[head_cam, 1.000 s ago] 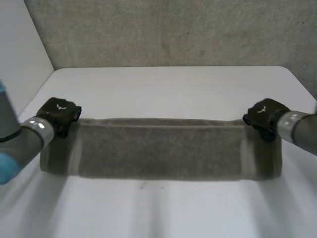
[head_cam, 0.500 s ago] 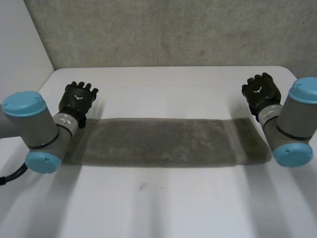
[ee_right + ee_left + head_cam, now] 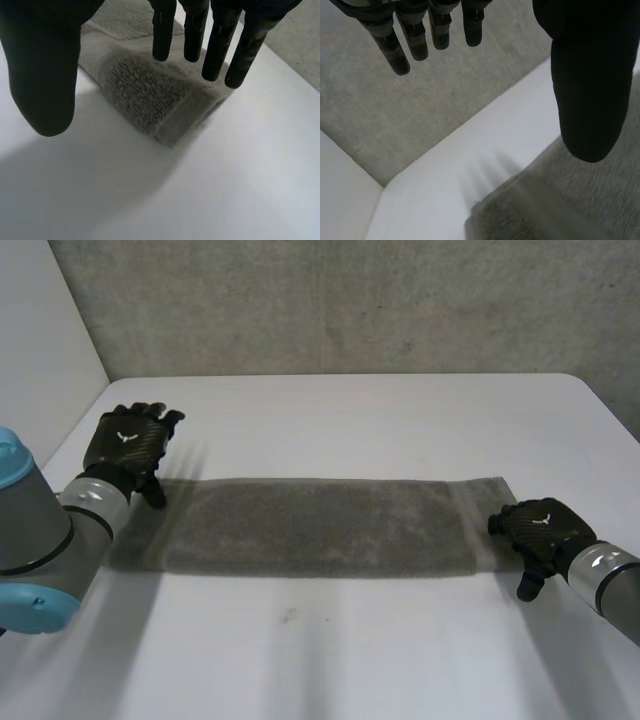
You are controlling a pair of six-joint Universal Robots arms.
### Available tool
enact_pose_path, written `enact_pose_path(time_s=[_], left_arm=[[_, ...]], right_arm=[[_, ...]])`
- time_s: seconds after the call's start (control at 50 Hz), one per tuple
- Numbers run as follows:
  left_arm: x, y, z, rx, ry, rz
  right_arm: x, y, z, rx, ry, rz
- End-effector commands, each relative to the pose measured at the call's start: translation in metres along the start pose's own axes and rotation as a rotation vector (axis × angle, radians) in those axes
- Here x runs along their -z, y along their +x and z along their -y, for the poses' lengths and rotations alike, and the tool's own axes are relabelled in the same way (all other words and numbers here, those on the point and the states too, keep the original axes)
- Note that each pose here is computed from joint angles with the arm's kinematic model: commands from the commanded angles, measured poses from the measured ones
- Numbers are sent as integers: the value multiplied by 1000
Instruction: Fold the towel.
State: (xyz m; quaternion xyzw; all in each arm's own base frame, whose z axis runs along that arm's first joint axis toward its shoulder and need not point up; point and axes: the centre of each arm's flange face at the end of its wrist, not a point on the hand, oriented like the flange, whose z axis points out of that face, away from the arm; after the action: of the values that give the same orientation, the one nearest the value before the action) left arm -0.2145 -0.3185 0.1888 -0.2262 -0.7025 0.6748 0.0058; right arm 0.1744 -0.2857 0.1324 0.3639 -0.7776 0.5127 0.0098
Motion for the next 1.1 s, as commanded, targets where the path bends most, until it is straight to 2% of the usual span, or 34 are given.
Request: enact_pose_path(time_s=[0.02,0.32,0.5,0.6,0.64,0.66,0.7,0.84,0.88,0.92,0.94,0.98,1.04,1.08,1.1], left_arm=[[0,-10,5,122,14,25],[5,-8,1,127,-5,23],[6,-7,-1,128,-12,21],[6,-7,-1,128,-12,21],[6,-7,-1,128,-14,21],[6,-7,-1,128,-12,21],[7,-8,1,127,-8,22],[8,-10,5,127,4,30],[8,-12,8,128,14,34],[9,-12,9,127,17,35],[9,-12,10,127,19,36],[10,-12,10,127,17,35],[11,-12,10,127,17,35],[11,-11,10,127,17,35],[11,-11,9,128,14,34]], right_arm=[[-13,3,-10,25,27,-44],[-22,13,-14,42,54,-89],[-27,39,-18,60,44,-165],[-28,75,-32,152,-43,-286],[-22,112,-44,232,-136,-411],[-22,112,-44,232,-137,-412],[-16,143,-51,295,-202,-503],[-15,155,-36,350,-171,-548],[-15,149,-22,370,-133,-545],[-15,116,26,426,17,-512],[-15,116,27,426,18,-512],[-15,76,68,445,161,-448],[-14,56,85,447,227,-409],[-10,9,113,446,350,-311],[-10,9,113,446,350,-310]])
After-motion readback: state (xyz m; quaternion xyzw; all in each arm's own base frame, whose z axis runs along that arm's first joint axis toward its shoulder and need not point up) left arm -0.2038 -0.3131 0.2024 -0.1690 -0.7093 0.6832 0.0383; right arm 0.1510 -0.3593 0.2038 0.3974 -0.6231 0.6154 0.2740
